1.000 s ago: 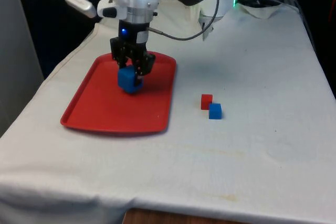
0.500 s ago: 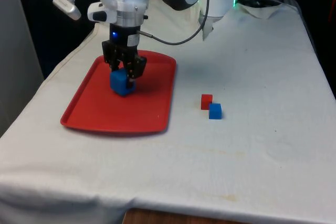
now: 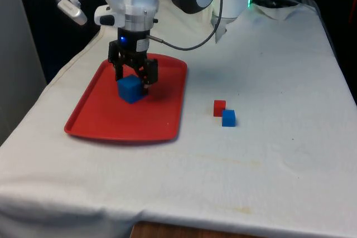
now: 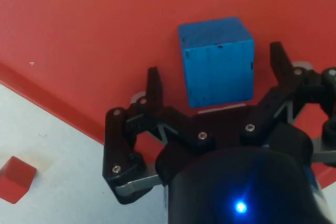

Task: Pick up the largest block and place it onto the tray.

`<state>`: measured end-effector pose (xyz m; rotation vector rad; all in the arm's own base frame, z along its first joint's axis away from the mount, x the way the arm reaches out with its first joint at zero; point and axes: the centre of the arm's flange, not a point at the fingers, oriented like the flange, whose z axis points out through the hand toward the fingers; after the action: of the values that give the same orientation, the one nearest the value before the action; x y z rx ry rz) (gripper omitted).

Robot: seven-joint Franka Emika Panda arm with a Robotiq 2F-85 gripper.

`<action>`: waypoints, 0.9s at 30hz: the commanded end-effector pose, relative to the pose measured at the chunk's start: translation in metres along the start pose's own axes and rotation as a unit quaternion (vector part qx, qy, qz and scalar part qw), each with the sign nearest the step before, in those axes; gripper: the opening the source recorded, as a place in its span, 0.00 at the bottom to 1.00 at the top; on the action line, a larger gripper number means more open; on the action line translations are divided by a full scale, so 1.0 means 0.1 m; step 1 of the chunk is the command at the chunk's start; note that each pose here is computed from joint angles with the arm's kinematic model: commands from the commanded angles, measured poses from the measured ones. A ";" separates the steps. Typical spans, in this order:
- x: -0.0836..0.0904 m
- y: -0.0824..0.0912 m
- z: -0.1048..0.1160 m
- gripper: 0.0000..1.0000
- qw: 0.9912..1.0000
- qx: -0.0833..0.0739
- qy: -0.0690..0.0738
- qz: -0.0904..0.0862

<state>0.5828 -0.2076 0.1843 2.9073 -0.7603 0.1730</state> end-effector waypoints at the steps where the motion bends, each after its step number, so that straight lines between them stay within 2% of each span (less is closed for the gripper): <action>1: 0.00 0.00 0.00 1.00 1.000 0.000 0.000 0.000; 2: 0.00 -0.01 0.01 1.00 1.000 0.006 0.000 -0.001; 7: 0.00 -0.01 0.01 1.00 1.000 0.006 0.000 -0.001; 11: 0.06 0.01 -0.15 1.00 1.000 0.006 0.003 0.000; 12: 0.06 0.00 -0.10 1.00 1.000 0.005 0.005 0.001; 16: 0.09 0.02 -0.27 1.00 1.000 0.009 0.003 0.000; 20: 0.14 0.03 -0.44 1.00 1.000 0.013 0.006 0.000; 21: 0.15 0.02 -0.42 1.00 1.000 0.016 0.010 -0.001; 22: 0.15 0.03 -0.47 1.00 1.000 0.013 0.007 0.000; 27: 0.20 0.06 -0.67 1.00 1.000 0.019 0.011 -0.001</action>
<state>0.5927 -0.2112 0.2488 2.9426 -0.7549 0.2313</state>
